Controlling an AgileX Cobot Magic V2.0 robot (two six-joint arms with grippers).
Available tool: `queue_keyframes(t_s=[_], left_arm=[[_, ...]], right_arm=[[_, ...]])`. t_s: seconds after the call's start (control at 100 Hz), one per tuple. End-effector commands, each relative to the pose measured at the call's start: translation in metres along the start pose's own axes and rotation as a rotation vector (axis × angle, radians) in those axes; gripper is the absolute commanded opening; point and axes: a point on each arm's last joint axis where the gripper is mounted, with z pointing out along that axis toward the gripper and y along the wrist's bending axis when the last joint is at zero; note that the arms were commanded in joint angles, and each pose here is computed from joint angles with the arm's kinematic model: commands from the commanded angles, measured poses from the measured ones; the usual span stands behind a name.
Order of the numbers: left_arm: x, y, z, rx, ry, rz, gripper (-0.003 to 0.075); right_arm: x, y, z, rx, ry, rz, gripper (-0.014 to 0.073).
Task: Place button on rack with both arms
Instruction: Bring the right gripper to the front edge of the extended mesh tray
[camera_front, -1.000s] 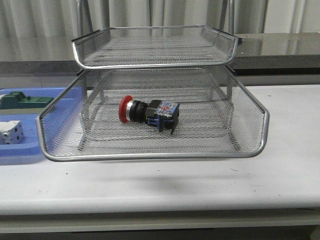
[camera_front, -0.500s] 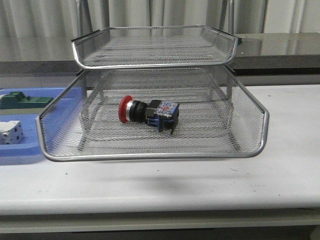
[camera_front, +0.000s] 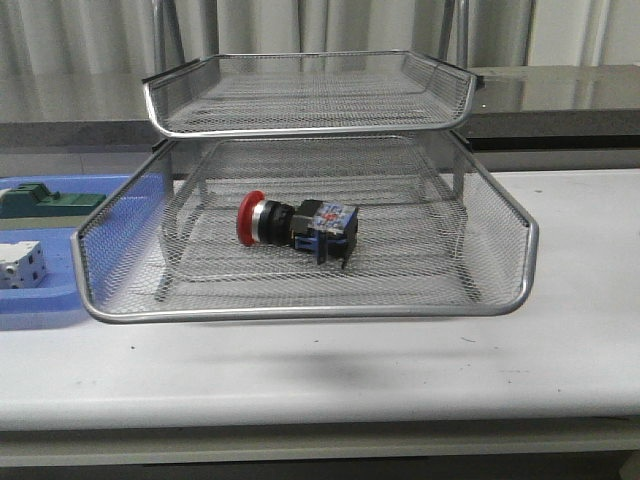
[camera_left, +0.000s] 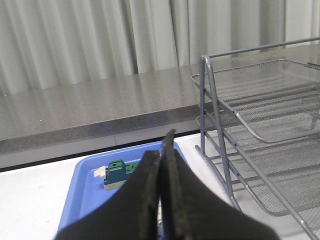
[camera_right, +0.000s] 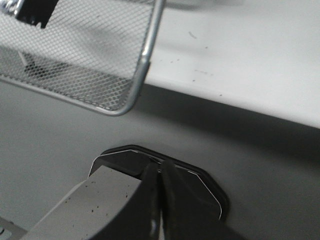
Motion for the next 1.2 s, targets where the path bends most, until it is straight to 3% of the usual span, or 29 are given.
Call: queue_keyframes(t_s=[0.0, 0.32, 0.59, 1.19], left_arm=[[-0.014, 0.004, -0.001, -0.042, -0.076, -0.023, -0.0020], [-0.014, 0.004, -0.001, -0.042, -0.076, -0.023, -0.0020], [-0.014, 0.004, -0.001, -0.042, -0.076, -0.023, -0.0020], [-0.014, 0.004, -0.001, -0.042, -0.076, -0.023, -0.0020]], right_arm=[[-0.011, 0.013, 0.002, -0.045, -0.043, -0.076, -0.0069], [-0.002, 0.057, 0.042, -0.139, 0.046, -0.495, -0.0069], [0.001, 0.088, 0.068, -0.158, -0.043, -0.876, -0.0069], [-0.010, 0.093, 0.096, -0.089, -0.130, -0.974, -0.0069]])
